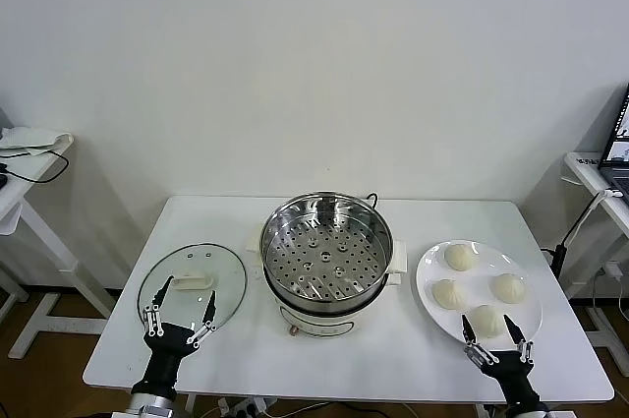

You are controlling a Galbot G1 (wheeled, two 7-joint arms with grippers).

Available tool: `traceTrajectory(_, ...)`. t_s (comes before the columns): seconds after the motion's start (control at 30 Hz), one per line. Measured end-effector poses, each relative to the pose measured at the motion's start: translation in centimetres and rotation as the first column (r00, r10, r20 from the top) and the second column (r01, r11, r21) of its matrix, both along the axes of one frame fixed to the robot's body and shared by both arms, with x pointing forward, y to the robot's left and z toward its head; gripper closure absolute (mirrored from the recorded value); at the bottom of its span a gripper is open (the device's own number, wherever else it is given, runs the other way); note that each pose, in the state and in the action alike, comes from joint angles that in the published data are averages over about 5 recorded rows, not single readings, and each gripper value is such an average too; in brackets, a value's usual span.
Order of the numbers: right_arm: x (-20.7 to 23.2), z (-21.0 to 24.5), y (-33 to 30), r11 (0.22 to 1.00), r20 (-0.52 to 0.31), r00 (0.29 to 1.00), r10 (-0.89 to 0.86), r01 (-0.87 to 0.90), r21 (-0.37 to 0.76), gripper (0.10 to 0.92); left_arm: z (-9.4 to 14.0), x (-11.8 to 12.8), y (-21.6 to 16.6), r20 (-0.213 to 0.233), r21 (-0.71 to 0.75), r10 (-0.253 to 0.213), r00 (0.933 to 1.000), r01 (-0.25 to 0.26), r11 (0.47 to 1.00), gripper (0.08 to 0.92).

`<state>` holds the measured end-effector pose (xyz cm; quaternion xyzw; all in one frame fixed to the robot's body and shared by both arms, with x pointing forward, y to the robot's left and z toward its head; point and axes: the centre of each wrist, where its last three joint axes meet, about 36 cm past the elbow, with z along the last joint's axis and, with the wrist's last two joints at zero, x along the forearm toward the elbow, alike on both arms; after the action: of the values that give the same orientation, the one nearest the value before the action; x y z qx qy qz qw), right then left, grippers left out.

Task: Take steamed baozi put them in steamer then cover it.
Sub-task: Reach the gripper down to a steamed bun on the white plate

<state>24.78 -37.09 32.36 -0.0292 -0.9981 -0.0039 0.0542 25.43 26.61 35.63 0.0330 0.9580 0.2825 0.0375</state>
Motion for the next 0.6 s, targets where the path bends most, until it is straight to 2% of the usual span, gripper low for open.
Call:
traceTrajectory(0.27,4.7,1.3,-1.7,0.999,0.009,1.0,-0.03,0.03,-0.02,0.2,0.5,-0.2,-0.2,-0.002,-0.009,-0.002,1.0,0.002,1.0,0.177)
traceTrajectory(0.6,17.6,4.5,-5.6,0.997,0.005,0.999,-0.038,0.038,-0.064,0.2,1.5,-0.6,-0.5,0.001,-0.017,-0.001,1.0,0.001,1.0,0.177)
